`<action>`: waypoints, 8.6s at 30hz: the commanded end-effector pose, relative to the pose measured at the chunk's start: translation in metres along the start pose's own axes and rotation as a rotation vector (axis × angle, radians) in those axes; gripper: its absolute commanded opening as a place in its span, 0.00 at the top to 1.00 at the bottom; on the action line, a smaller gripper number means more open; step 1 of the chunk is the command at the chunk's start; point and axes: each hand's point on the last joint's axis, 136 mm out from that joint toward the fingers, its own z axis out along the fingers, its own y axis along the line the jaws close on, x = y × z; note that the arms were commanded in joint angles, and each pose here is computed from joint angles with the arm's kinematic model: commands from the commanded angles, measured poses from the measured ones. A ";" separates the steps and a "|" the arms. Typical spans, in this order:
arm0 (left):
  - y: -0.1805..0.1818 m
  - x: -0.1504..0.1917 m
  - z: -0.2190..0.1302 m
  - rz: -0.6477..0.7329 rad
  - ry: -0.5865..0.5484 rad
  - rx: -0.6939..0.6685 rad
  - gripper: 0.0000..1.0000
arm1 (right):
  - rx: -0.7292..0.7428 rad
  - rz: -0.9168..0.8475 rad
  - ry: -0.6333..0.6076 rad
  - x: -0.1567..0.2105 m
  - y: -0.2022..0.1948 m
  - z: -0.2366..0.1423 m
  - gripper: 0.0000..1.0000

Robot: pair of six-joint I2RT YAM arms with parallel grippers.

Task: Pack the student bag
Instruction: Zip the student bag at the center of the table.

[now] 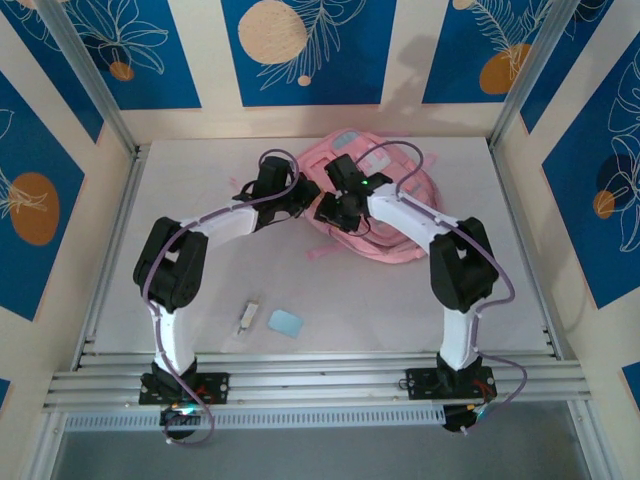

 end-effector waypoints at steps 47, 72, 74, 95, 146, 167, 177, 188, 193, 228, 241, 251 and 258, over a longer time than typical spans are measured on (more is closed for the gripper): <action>-0.049 -0.031 -0.030 0.141 -0.085 0.114 1.00 | -0.345 0.251 0.229 0.013 -0.105 -0.063 1.00; -0.063 -0.032 -0.041 0.182 -0.089 0.120 1.00 | -0.117 0.114 0.074 0.017 -0.133 -0.097 0.64; -0.062 -0.032 -0.041 0.182 -0.090 0.119 1.00 | -0.096 0.082 0.069 0.016 -0.130 -0.093 0.64; -0.060 -0.031 -0.044 0.171 -0.094 0.114 1.00 | 0.065 -0.158 0.103 0.036 -0.128 -0.025 0.73; 0.003 0.002 -0.015 0.144 0.097 -0.002 0.34 | -0.538 -0.143 0.319 0.032 0.052 -0.046 1.00; 0.017 -0.035 -0.013 0.279 0.015 -0.107 1.00 | 0.499 -0.274 0.301 0.046 -0.201 -0.081 1.00; 0.016 -0.066 -0.021 0.285 -0.037 -0.131 1.00 | 0.444 -0.299 0.112 -0.025 -0.181 -0.070 1.00; 0.009 -0.079 -0.055 0.276 -0.050 -0.212 0.00 | -0.211 -0.236 0.096 -0.027 -0.031 -0.046 1.00; 0.027 -0.053 -0.073 0.185 -0.038 -0.230 0.00 | -0.360 -0.202 0.120 -0.037 0.008 -0.047 1.00; 0.062 -0.035 -0.052 0.161 -0.025 -0.256 1.00 | 0.515 -0.396 0.128 -0.077 -0.221 -0.049 1.00; 0.059 -0.035 -0.057 0.172 0.011 -0.233 1.00 | 0.623 -0.198 -0.127 -0.178 -0.260 -0.050 1.00; 0.050 -0.046 -0.062 0.206 0.016 -0.219 1.00 | 0.380 -0.460 -0.109 -0.172 -0.225 -0.048 1.00; 0.049 -0.063 -0.075 0.244 0.017 -0.246 1.00 | 0.482 -0.666 -0.152 -0.177 -0.244 -0.048 1.00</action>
